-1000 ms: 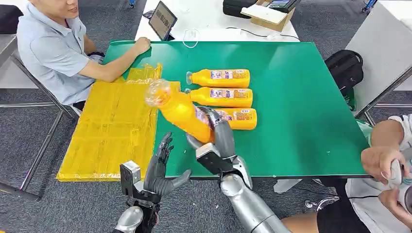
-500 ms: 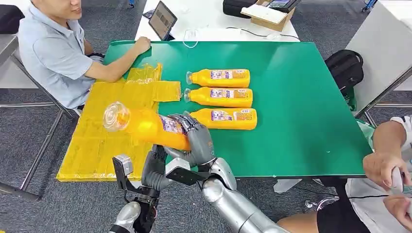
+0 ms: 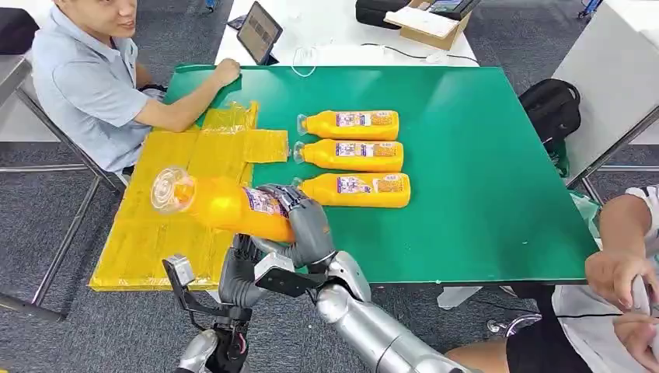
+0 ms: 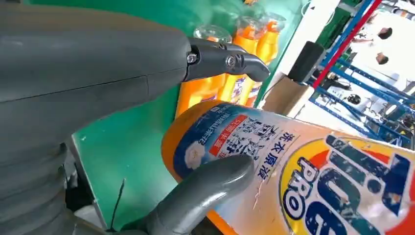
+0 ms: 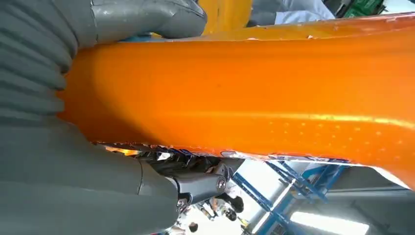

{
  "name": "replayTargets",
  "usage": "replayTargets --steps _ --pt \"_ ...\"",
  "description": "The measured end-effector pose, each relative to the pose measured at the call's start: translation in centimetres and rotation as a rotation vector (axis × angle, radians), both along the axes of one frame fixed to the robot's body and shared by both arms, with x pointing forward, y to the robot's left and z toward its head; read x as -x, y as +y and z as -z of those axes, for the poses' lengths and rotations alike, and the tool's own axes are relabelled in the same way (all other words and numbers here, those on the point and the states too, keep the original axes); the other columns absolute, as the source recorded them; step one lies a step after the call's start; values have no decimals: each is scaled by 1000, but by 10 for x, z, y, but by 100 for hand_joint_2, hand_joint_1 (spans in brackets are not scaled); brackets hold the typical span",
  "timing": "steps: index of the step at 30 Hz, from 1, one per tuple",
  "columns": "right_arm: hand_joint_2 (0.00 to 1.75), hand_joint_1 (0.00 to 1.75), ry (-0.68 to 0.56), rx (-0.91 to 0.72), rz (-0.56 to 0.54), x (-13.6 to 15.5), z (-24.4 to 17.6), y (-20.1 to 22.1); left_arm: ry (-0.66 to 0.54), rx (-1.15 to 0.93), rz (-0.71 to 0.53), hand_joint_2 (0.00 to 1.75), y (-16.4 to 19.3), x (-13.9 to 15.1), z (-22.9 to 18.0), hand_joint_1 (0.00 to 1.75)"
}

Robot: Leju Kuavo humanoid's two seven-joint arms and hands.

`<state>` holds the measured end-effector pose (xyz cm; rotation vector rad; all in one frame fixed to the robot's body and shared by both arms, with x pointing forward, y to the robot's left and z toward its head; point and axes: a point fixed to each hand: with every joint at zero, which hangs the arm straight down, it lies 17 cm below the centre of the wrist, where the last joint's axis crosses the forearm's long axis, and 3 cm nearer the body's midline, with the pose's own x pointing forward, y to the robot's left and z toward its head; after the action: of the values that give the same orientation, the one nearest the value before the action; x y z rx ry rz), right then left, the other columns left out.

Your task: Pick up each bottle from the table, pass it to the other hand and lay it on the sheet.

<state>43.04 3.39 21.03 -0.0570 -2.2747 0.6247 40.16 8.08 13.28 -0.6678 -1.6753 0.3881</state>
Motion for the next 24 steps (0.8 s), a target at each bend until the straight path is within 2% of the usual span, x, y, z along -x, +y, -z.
replayTargets --steps 15,20,24 --pt "175 175 9 24 -37 8 6 14 36 77 -4 175 9 3 8 0" --pt "175 175 23 29 -22 5 12 9 -8 -90 -143 175 23 1 7 0" --pt "175 175 24 31 -3 3 16 3 -40 -153 -146 175 19 3 4 0"
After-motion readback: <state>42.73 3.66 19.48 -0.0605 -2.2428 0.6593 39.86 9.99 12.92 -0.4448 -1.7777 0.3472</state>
